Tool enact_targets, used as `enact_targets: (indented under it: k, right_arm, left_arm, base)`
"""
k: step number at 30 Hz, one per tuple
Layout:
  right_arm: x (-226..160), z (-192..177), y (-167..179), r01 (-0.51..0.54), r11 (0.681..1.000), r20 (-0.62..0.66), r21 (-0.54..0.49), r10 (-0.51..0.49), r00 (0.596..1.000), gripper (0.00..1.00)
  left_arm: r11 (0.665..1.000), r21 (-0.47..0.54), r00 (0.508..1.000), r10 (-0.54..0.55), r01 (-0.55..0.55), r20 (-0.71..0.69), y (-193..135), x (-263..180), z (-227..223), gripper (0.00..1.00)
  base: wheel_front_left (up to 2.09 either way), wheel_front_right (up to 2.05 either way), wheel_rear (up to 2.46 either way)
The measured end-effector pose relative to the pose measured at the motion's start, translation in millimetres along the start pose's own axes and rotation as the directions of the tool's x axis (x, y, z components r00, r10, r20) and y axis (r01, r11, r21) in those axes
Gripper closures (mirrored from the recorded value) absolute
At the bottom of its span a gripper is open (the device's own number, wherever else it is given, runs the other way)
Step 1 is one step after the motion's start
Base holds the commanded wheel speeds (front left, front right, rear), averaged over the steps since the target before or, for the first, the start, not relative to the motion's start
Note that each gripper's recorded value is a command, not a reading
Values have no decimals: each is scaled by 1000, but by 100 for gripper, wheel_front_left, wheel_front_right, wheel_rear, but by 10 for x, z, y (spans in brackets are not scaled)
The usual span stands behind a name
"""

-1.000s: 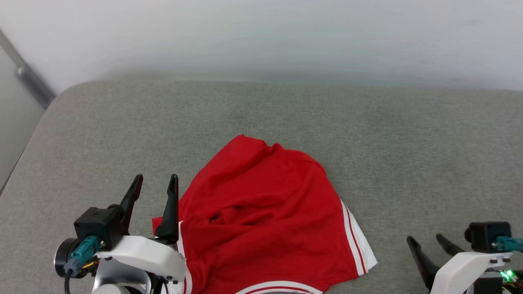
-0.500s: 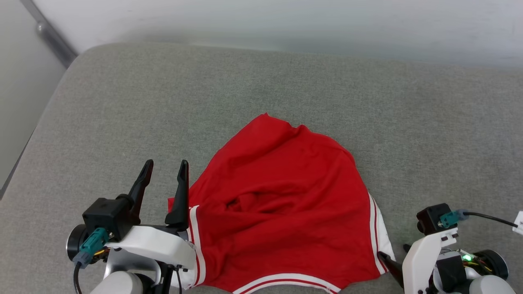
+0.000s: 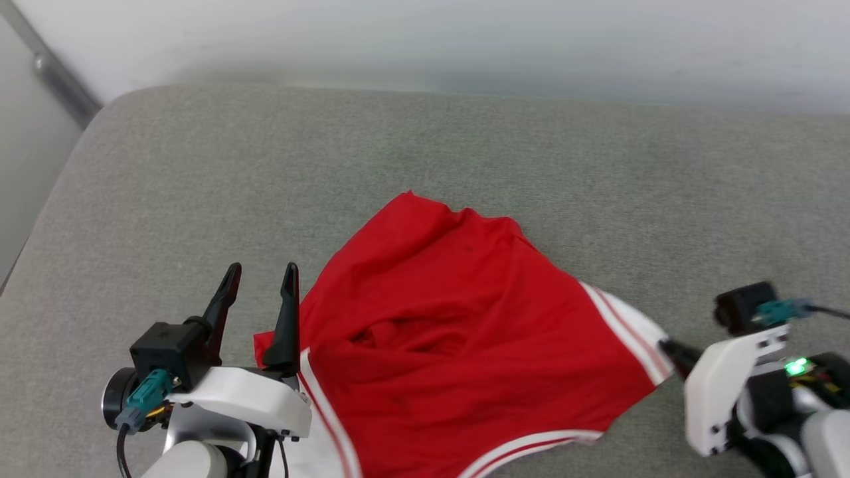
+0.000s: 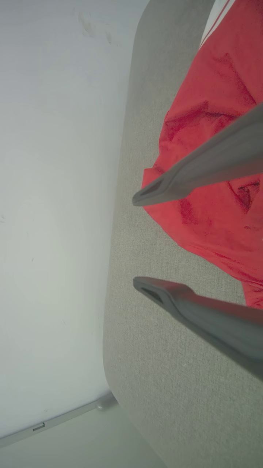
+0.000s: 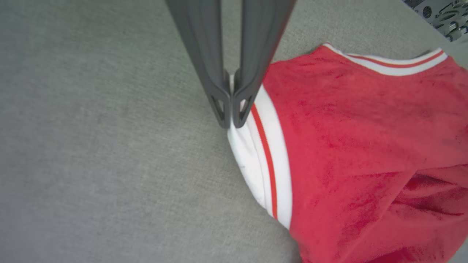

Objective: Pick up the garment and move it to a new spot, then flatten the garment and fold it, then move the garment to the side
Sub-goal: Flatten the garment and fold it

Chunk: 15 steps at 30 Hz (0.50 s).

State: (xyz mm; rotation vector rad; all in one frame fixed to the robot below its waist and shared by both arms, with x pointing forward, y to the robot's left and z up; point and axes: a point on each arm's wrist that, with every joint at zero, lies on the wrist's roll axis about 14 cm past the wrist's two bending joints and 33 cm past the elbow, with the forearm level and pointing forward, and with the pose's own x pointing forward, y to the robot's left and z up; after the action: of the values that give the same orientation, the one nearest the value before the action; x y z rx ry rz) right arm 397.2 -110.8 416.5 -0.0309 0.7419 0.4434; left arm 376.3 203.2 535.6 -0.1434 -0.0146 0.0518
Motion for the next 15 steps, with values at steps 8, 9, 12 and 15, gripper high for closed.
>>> enact_targets:
  k: [8,9,12,15]
  right_arm:
    - [-605,305,-814,265,962,151,60,-271,951,100]
    - [-651,204,-855,284,956,131,76,-292,947,100]
    - [-673,-218,-786,285,948,35,145,-293,956,100]
    - [-611,-642,-631,267,938,-57,220,-261,964,100]
  left_arm:
    - [998,-7,998,-55,55,-11,-180,20,-27,0]
    - [998,-8,998,-62,61,-12,-201,23,-31,0]
    - [997,-10,997,-77,77,-24,-251,28,-68,0]
    - [996,-12,996,-85,84,-40,-274,40,-120,0]
  base:
    - [0,0,0]
    - [0,0,0]
    - [0,0,0]
    - [0,0,0]
